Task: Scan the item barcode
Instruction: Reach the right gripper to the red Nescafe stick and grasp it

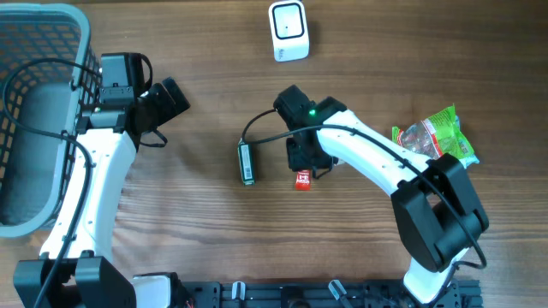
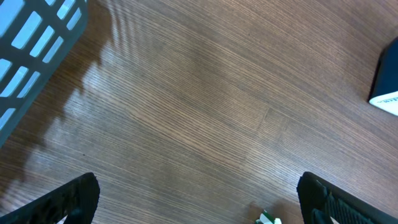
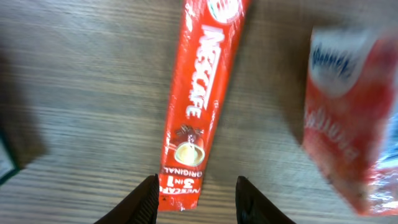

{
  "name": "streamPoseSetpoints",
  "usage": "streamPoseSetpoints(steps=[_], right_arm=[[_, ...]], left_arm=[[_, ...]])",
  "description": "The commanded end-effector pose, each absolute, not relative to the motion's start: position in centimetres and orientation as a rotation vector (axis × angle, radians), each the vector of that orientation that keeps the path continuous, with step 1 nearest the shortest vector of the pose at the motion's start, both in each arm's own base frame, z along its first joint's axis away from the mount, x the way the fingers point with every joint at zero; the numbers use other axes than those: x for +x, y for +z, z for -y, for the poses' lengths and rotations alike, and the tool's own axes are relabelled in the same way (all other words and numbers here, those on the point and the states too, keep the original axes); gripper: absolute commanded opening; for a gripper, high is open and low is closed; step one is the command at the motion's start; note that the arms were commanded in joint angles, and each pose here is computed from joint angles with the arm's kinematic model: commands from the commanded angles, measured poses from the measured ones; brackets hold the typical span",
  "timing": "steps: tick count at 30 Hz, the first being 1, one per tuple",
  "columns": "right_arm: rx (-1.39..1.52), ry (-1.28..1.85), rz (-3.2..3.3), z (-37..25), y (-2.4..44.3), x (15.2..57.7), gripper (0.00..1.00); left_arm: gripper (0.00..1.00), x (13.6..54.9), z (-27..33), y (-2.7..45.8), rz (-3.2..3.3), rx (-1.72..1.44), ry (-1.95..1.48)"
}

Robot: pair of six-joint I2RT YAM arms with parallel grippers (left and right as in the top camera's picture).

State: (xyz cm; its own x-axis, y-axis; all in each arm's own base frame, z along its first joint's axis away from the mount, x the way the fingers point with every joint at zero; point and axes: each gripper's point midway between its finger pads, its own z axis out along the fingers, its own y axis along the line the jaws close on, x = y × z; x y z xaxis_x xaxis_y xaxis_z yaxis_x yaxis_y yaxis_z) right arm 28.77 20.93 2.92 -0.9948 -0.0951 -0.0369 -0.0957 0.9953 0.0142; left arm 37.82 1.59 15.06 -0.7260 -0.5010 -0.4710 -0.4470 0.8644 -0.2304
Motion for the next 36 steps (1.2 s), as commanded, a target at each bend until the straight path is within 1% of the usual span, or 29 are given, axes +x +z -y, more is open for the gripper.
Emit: streamPoseSetpoints(steps=[1,4,6,7,9,12,16,17,19,22,25,33,34,35,36], right_arm=[[-0.063,0.078,-3.113,-21.3,1.5,27.7,0.40],[-0.076,0.057,-3.129,-21.0,0.3,27.0,0.39],[-0.173,-0.050,-3.117,-19.6,0.1,26.9,0.35],[-0.243,-0.154,-3.090,-18.4,0.2,27.2,0.35],[-0.301,-0.219,-3.062,-17.7,0.3,27.6,0.35],[-0.318,-0.209,-3.055,-17.8,0.3,27.8,0.36],[-0.318,-0.074,-3.119,-19.2,0.1,26.6,0.35],[-0.318,-0.070,-3.116,-19.3,0.1,26.7,0.34],[-0.317,-0.057,-3.103,-19.7,0.8,27.2,0.29],[-0.327,-0.013,-3.071,-20.4,2.3,28.0,0.29],[-0.355,0.095,-3.118,-21.4,2.2,26.9,0.30],[-0.337,0.027,-3.079,-20.8,2.1,27.7,0.29],[-0.322,-0.029,-3.059,-20.2,2.1,28.2,0.30],[-0.284,-0.028,-3.064,-19.8,2.1,28.5,0.37],[-0.266,-0.020,-3.079,-19.5,2.1,28.4,0.37]], left_arm=[[1.00,38.1,-1.9,15.8,-2.478,-0.693,-0.133],[1.00,38.1,-1.9,15.8,-2.478,-0.693,-0.133],[1.00,38.1,-1.9,15.8,-2.478,-0.693,-0.133],[1.00,38.1,-1.9,15.8,-2.478,-0.693,-0.133],[1.00,38.1,-1.9,15.8,-2.478,-0.693,-0.133],[1.00,38.1,-1.9,15.8,-2.478,-0.693,-0.133],[1.00,38.1,-1.9,15.8,-2.478,-0.693,-0.133],[1.00,38.1,-1.9,15.8,-2.478,-0.693,-0.133],[1.00,38.1,-1.9,15.8,-2.478,-0.693,-0.133],[1.00,38.1,-1.9,15.8,-2.478,-0.693,-0.133],[1.00,38.1,-1.9,15.8,-2.478,-0.693,-0.133],[1.00,38.1,-1.9,15.8,-2.478,-0.693,-0.133],[1.00,38.1,-1.9,15.8,-2.478,-0.693,-0.133],[1.00,38.1,-1.9,15.8,-2.478,-0.693,-0.133],[1.00,38.1,-1.9,15.8,-2.478,-0.693,-0.133]])
